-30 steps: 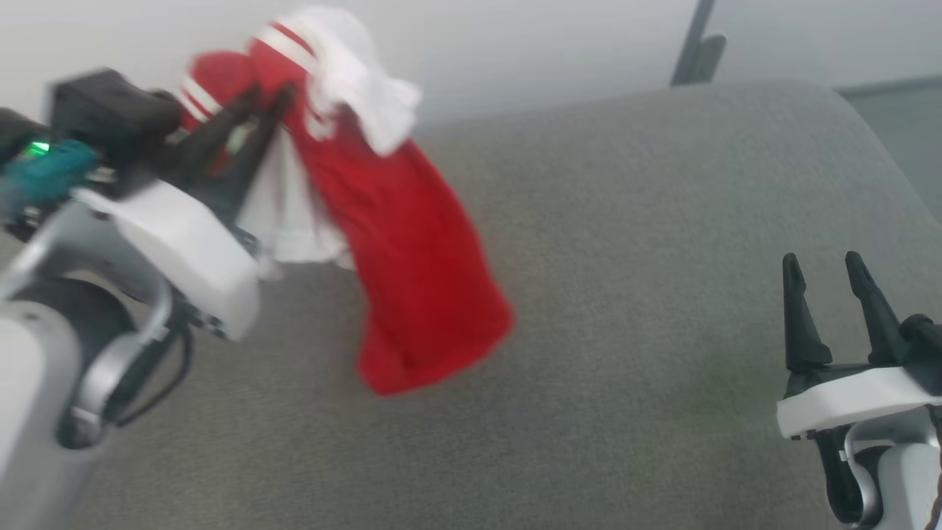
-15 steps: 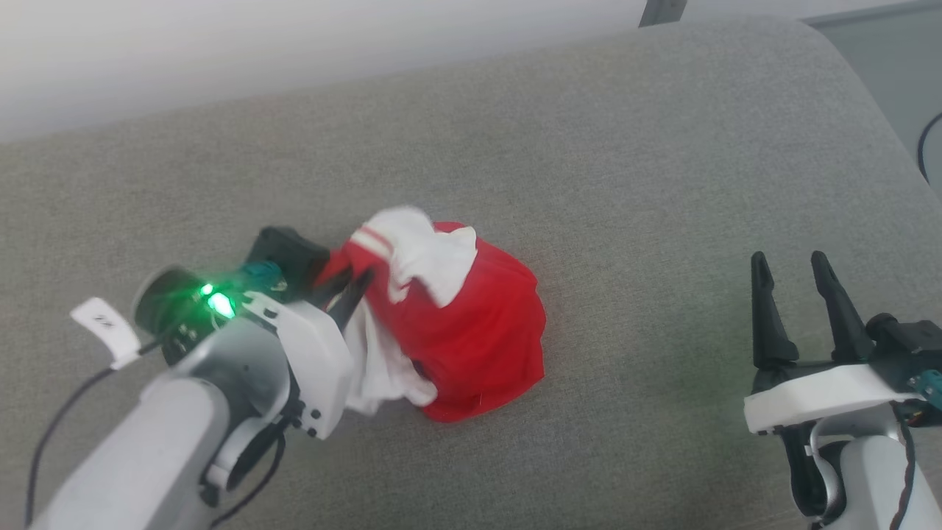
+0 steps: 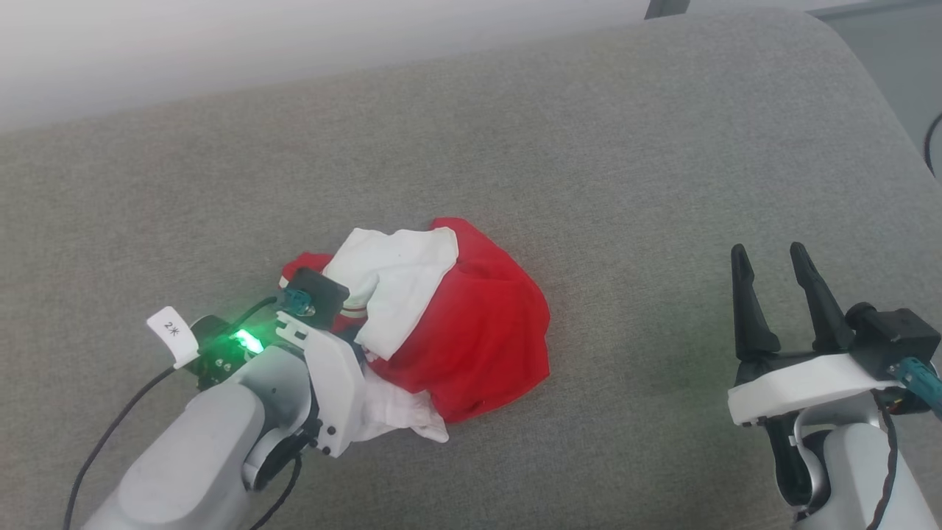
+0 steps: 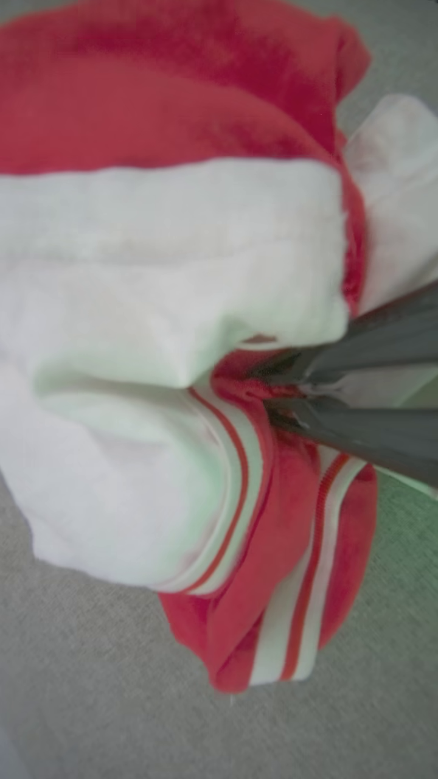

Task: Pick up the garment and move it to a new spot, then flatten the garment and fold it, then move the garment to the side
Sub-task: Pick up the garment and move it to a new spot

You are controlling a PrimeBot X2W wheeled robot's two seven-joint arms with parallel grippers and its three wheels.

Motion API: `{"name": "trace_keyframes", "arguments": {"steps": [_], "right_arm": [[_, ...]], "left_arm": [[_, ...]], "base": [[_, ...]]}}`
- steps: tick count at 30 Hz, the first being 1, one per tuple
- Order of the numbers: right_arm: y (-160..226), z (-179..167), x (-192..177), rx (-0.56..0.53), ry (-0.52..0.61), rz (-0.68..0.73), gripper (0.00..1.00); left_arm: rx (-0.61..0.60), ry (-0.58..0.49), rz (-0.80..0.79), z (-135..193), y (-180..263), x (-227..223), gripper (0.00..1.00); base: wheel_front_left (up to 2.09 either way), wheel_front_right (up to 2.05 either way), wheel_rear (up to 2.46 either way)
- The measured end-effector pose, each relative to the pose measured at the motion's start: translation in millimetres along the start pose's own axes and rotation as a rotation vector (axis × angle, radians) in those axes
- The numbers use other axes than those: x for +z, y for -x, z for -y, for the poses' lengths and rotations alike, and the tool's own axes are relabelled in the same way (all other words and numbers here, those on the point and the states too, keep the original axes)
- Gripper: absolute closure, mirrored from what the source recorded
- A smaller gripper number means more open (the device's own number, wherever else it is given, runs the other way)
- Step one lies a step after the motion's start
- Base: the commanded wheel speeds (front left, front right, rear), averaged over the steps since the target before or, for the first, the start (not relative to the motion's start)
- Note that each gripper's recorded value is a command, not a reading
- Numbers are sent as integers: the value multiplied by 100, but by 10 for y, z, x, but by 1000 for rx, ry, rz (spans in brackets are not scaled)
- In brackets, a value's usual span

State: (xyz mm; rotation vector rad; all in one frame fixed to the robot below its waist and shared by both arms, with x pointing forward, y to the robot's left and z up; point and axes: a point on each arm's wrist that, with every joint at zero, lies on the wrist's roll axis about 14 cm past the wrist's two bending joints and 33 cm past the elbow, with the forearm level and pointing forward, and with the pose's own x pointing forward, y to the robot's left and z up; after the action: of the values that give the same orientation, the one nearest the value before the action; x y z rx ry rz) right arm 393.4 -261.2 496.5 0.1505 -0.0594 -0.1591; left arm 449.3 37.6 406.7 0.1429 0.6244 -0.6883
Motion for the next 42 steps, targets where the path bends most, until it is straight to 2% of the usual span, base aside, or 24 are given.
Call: {"name": "trace_keyframes", "arguments": {"steps": [2, 3, 4, 5, 6, 8, 18, 25, 32, 42], "right_arm": [[-5, -15, -2, 6, 0, -1, 0], [-7, -23, 2, 8, 0, 1, 0], [-9, -30, 9, 11, 0, 3, 0], [-11, -37, 18, 14, 0, 5, 0], [-12, -45, 30, 18, 0, 8, 0], [-11, -63, 51, 25, 0, 14, 0], [38, -243, 172, 95, 3, 44, 0], [94, -382, 234, 145, 0, 59, 0], [142, -523, 269, 192, -4, 68, 0], [152, -673, 307, 239, 1, 80, 0]], "left_arm": [[2, 4, -1, -4, -9, -6, 100], [-1, 1, 4, -2, -8, 3, 92], [-4, -3, 12, -2, -2, 18, 72], [-3, -4, 16, 0, 8, 29, 58], [-3, -8, 25, 1, 22, 48, 49], [0, -15, 49, -8, 66, 117, 0], [71, -17, 266, -158, 540, 513, 0], [229, -6, 467, -500, 1115, 589, 0], [432, 36, 620, -857, 1759, 401, 0], [647, 145, 687, -1089, 2403, -63, 0]], "base": [[0, 0, 0], [0, 0, 0], [0, 0, 0], [0, 0, 0], [0, 0, 0], [0, 0, 0], [0, 0, 0], [0, 0, 0], [0, 0, 0], [0, 0, 0]]}}
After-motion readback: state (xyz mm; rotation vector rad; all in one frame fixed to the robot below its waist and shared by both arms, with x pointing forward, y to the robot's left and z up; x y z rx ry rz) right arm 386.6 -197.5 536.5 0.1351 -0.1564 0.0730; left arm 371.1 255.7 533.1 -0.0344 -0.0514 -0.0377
